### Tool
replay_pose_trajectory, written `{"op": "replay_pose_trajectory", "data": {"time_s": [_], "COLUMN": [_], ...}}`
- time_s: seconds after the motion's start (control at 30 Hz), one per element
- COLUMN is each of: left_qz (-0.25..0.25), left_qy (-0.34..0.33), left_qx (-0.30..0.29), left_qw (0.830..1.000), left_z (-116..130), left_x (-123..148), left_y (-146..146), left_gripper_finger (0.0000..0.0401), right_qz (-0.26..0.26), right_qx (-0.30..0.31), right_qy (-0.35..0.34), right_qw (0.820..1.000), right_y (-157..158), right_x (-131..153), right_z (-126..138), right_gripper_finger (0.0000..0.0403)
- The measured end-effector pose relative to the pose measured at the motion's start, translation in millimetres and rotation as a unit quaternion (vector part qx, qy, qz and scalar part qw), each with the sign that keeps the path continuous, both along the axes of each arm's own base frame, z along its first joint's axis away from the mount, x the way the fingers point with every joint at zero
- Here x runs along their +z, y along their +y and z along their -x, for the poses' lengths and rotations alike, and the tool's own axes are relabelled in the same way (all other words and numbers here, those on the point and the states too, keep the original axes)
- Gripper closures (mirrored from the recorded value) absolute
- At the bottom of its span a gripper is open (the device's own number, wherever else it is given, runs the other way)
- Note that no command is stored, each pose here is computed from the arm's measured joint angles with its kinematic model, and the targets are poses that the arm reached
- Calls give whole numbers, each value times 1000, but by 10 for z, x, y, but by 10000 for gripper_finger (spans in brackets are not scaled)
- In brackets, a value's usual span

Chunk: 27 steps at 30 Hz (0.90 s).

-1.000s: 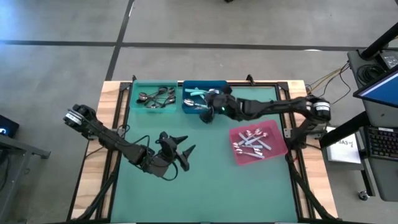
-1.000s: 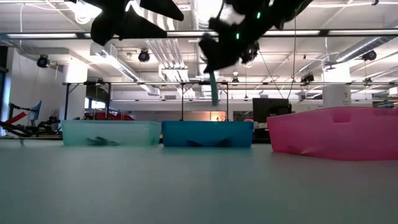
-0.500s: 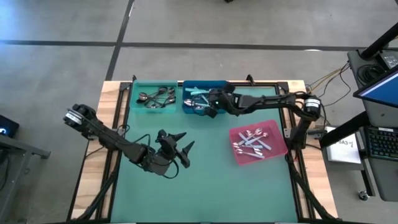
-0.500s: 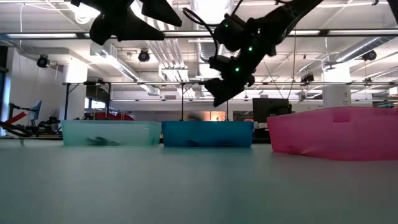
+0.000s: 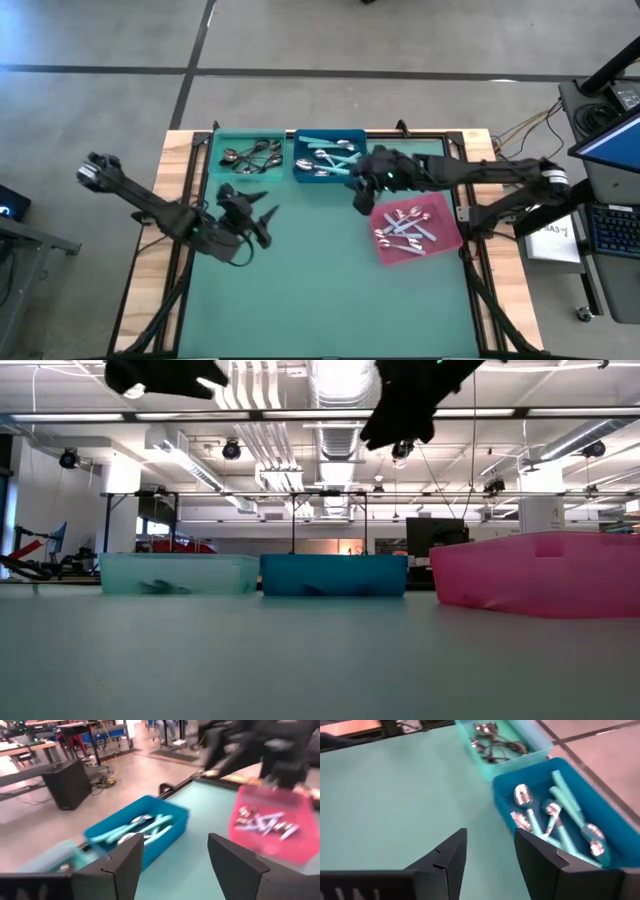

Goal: Sort silverware by color (type)
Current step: Return to Home Position

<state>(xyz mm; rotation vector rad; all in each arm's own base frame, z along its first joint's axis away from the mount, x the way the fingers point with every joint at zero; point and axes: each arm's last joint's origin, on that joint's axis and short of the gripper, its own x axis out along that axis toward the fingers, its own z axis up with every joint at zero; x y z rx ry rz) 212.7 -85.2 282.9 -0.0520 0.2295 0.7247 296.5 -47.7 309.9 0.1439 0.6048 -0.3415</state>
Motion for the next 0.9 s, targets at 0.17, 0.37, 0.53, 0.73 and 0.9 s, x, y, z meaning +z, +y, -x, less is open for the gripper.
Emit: {"op": "replay_pose_trajectory", "data": {"time_s": [0.17, 0.37, 0.53, 0.73, 0.9], "left_qz": [12, 52, 88, 112, 90], "left_qy": [43, 52, 20, -50, -91], "left_qx": [21, 14, -11, -45, -83], "left_qw": [999, 997, 996, 991, 988], "left_z": [443, 831, 977, 994, 978], "left_x": [41, -121, -399, -768, -970], "left_y": [215, 349, 386, 378, 365], "left_gripper_finger": [196, 196, 196, 196, 196], "right_qz": [-14, -20, -40, -54, -54], "right_qx": [12, -21, -21, -27, -26], "right_qy": [-17, -51, -118, -162, -178], "right_qw": [1000, 998, 992, 985, 982], "right_y": [286, 499, 556, 540, 532], "right_x": [-105, -431, -744, -1080, -1287], "right_z": [222, 537, 724, 872, 963], "right_gripper_finger": [256, 258, 255, 254, 259]}}
